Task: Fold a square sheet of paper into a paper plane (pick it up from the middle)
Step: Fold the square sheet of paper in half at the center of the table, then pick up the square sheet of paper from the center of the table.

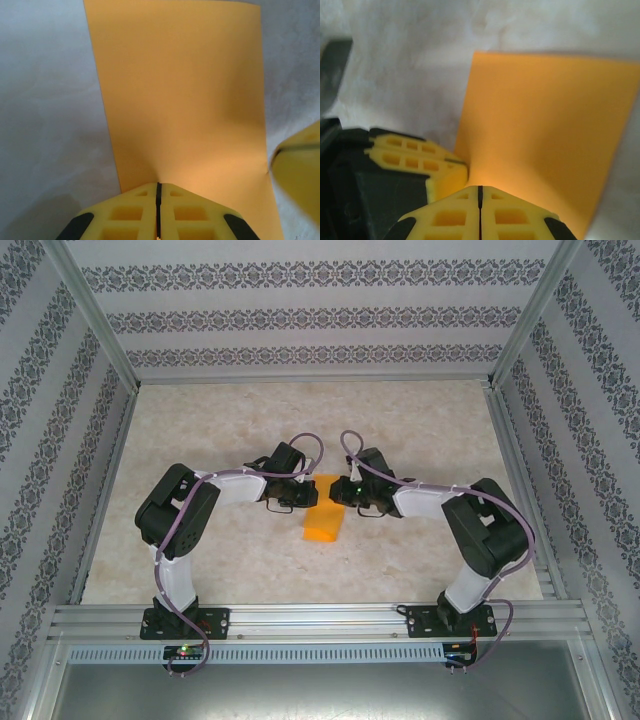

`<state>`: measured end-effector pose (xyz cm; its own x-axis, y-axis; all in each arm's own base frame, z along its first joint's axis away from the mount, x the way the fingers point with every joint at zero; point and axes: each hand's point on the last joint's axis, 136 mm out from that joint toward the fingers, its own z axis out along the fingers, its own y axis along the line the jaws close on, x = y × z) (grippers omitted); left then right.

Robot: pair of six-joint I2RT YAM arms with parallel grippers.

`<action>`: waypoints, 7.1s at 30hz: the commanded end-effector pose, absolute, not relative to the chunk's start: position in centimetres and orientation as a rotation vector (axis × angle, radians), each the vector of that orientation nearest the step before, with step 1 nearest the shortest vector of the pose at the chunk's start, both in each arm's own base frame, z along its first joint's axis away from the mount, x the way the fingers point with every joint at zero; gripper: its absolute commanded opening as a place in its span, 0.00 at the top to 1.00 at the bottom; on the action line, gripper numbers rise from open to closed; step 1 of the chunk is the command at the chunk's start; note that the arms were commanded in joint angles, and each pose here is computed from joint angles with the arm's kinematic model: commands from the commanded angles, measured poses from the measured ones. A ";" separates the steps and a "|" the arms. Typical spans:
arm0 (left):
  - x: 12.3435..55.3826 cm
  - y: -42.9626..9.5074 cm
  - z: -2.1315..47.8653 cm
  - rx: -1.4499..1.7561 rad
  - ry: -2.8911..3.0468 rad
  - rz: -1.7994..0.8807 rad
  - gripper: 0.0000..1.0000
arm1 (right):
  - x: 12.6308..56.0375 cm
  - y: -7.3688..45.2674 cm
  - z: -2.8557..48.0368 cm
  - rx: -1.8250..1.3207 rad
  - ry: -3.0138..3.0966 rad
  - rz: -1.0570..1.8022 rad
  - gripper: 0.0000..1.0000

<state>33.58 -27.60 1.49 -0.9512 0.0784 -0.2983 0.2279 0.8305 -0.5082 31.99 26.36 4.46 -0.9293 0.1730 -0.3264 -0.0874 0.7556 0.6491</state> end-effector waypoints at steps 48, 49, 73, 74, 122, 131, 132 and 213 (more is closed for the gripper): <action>27.3 -21.1 -6.3 0.216 3.122 -0.398 0.90 | 27.5 28.4 2.0 -0.067 2.754 1.141 0.92; 27.3 -21.1 -6.3 0.217 3.121 -0.397 0.90 | 27.2 28.4 1.6 -0.072 2.767 1.144 0.92; 27.2 -20.9 -6.5 0.227 3.139 -0.393 0.90 | 20.5 23.8 1.1 -0.120 2.876 1.024 0.92; 27.3 -21.0 -6.4 0.226 3.137 -0.399 0.90 | 21.1 24.0 1.8 -0.115 2.839 1.030 0.92; 27.3 -21.0 -6.4 0.215 3.132 -0.414 0.90 | 17.6 25.4 3.6 -0.154 2.839 1.097 0.96; 27.4 -21.2 -6.3 0.222 3.128 -0.433 0.90 | 22.3 28.5 5.6 -0.111 2.703 1.202 0.95; 27.5 -21.3 -6.2 0.225 3.126 -0.435 0.90 | 22.5 28.8 5.2 -0.116 2.712 1.209 0.95; 28.2 -23.6 -3.7 0.237 3.060 -0.619 0.86 | 33.9 26.2 4.6 0.035 2.638 1.148 0.59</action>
